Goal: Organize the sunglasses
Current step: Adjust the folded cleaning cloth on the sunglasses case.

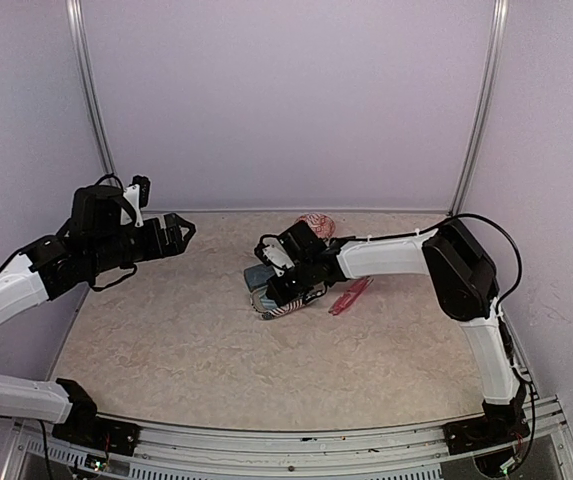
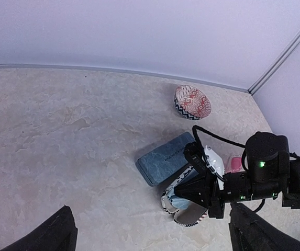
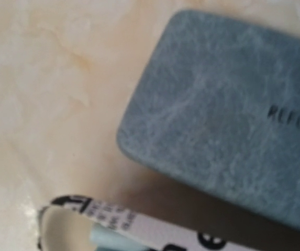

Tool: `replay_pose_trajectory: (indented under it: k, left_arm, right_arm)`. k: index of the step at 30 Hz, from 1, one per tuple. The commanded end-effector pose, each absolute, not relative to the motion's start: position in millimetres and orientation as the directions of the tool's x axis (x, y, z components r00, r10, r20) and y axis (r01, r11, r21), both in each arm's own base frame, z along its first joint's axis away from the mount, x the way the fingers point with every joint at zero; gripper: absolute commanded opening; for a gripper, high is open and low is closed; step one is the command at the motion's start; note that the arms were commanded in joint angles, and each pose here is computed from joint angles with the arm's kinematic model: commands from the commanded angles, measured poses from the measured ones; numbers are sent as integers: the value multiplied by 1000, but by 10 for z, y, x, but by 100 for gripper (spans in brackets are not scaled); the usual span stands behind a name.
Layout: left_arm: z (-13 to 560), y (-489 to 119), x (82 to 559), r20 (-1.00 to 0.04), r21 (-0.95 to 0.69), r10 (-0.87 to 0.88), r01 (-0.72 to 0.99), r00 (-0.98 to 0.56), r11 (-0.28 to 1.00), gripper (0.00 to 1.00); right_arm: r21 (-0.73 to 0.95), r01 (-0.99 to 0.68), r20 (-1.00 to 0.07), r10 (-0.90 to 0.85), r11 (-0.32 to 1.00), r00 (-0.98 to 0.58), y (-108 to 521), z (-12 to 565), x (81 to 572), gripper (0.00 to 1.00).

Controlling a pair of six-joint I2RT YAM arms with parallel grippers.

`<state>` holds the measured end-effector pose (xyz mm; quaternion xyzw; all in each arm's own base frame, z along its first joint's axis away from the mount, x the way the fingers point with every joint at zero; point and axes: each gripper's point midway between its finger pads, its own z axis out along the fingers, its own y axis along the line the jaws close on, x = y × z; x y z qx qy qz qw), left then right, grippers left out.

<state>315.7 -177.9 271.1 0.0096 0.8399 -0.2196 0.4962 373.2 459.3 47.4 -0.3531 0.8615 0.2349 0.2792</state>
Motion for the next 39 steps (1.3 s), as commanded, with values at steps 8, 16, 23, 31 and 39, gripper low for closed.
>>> replay_pose_trajectory:
  k: [8, 16, 23, 31, 39]
  left_arm:
    - [2620, -1765, 3123, -832, -353, -185, 242, -524, 904, 99]
    - [2617, -1753, 3127, -832, -351, -186, 236, -522, 906, 99]
    - [2628, -1765, 3142, -833, -351, -186, 238, -521, 906, 99]
    - [2621, -1776, 3138, -829, -354, -185, 241, -528, 904, 99]
    - [2593, -1797, 3155, -824, -357, -184, 239, -536, 903, 99]
  right_arm:
    - [156, -725, -716, -428, 671, -551, 4547, 975, 3785, 4]
    - [77, -690, -730, -431, 719, -530, 4189, 1139, 3839, 3]
    - [92, -675, -704, -431, 732, -564, 4067, 929, 3878, 0]
    - [79, -660, -670, -451, 747, -590, 4030, 648, 3980, 0]
    - [81, -652, -655, -453, 754, -605, 3988, 455, 4110, 0]
